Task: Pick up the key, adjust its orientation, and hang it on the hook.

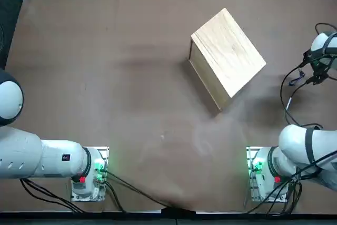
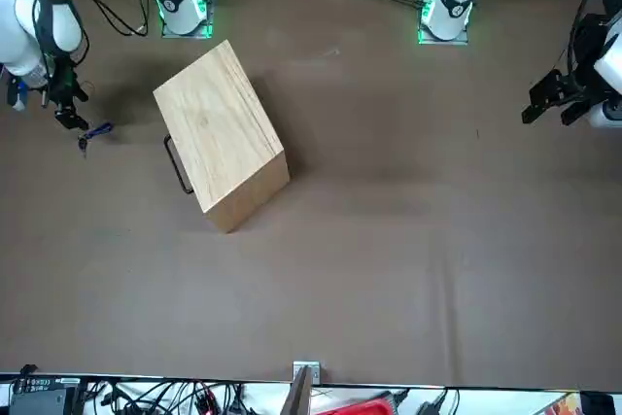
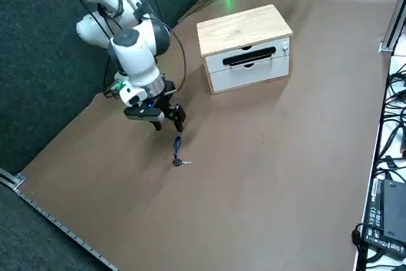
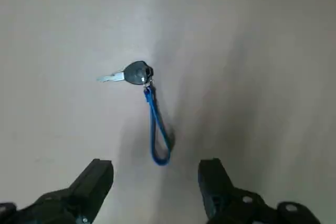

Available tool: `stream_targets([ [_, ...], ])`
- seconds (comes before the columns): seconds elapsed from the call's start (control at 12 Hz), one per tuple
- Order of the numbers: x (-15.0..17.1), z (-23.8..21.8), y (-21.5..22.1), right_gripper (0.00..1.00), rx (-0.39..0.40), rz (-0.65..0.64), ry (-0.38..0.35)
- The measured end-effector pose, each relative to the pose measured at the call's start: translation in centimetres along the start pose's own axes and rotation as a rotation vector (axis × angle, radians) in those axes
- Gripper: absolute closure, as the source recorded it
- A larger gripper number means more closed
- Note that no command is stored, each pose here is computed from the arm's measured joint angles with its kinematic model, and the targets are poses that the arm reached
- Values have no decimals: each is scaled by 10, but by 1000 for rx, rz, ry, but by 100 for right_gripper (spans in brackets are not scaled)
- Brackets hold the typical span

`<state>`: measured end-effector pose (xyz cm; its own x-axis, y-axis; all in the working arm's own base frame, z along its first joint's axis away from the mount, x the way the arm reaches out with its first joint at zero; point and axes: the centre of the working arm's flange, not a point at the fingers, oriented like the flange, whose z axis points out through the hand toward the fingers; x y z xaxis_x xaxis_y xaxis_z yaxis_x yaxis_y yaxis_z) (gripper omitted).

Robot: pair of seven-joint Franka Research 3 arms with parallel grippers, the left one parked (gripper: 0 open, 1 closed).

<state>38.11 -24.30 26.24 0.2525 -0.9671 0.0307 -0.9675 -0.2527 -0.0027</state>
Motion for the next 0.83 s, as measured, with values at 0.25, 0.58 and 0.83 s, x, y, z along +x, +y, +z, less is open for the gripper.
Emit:
stream_targets([
  [0.25, -1, 32, 0, 0, -1, -2, -6],
  [0.58, -8, 61, -3, 0, -11, -16, -23],
  [0.83, -12, 72, -2, 0, -21, -21, -36],
])
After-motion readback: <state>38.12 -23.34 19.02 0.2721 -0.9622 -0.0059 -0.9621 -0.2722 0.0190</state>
